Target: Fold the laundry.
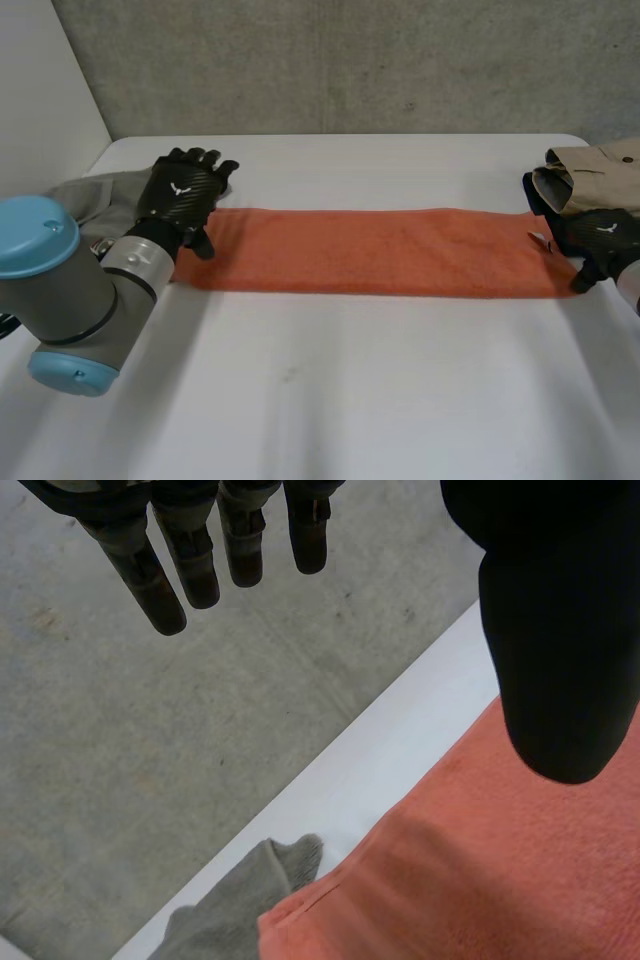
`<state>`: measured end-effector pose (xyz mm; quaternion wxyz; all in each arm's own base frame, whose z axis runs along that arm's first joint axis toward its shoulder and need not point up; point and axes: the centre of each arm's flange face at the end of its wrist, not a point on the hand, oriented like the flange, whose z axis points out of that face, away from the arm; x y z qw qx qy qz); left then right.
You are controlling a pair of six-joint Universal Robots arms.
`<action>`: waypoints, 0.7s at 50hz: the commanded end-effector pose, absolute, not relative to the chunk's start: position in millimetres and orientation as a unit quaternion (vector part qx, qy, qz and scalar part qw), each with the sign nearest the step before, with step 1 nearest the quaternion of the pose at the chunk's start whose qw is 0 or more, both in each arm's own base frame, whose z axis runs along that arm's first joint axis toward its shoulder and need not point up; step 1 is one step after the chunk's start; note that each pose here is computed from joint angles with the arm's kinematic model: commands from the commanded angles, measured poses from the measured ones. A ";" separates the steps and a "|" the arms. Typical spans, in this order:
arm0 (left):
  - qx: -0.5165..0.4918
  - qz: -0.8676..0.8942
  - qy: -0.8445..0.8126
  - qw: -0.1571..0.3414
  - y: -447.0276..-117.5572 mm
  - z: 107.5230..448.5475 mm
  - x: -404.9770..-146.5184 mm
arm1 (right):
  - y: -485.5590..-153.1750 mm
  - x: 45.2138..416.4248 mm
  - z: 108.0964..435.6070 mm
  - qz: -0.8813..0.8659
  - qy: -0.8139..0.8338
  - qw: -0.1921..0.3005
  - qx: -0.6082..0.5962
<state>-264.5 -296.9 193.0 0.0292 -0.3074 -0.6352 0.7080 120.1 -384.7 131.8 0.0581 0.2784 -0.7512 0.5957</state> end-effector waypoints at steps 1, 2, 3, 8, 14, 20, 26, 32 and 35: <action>-0.318 0.708 -0.629 0.039 -285.8 193.6 -276.9 | -374.8 140.1 131.5 0.575 -0.755 0.042 0.311; -0.318 0.708 -0.630 0.040 -285.2 193.4 -277.3 | -374.7 140.3 130.8 0.573 -0.757 0.040 0.312; -0.317 0.708 -0.630 0.040 -285.3 193.4 -277.2 | -374.9 140.8 128.9 0.571 -0.759 0.037 0.311; -0.317 0.708 -0.630 0.041 -284.9 193.4 -277.5 | -378.6 140.1 121.1 0.564 -0.764 0.038 0.312; -0.316 0.708 -0.630 0.039 -285.4 194.0 -276.9 | -384.6 136.6 115.6 0.563 -0.766 0.044 0.307; -0.316 0.708 -0.631 0.039 -285.4 193.4 -276.9 | -391.0 131.9 111.5 0.562 -0.768 0.056 0.302; -0.316 0.708 -0.631 0.039 -285.4 193.4 -276.9 | -398.6 125.5 106.3 0.562 -0.769 0.074 0.296; -0.315 0.708 -0.631 0.039 -286.0 193.6 -276.5 | -406.3 123.3 106.0 0.571 -0.762 0.085 0.294; -0.315 0.708 -0.631 0.039 -286.0 193.6 -276.5 | -403.8 118.6 105.7 0.570 -0.769 0.094 0.274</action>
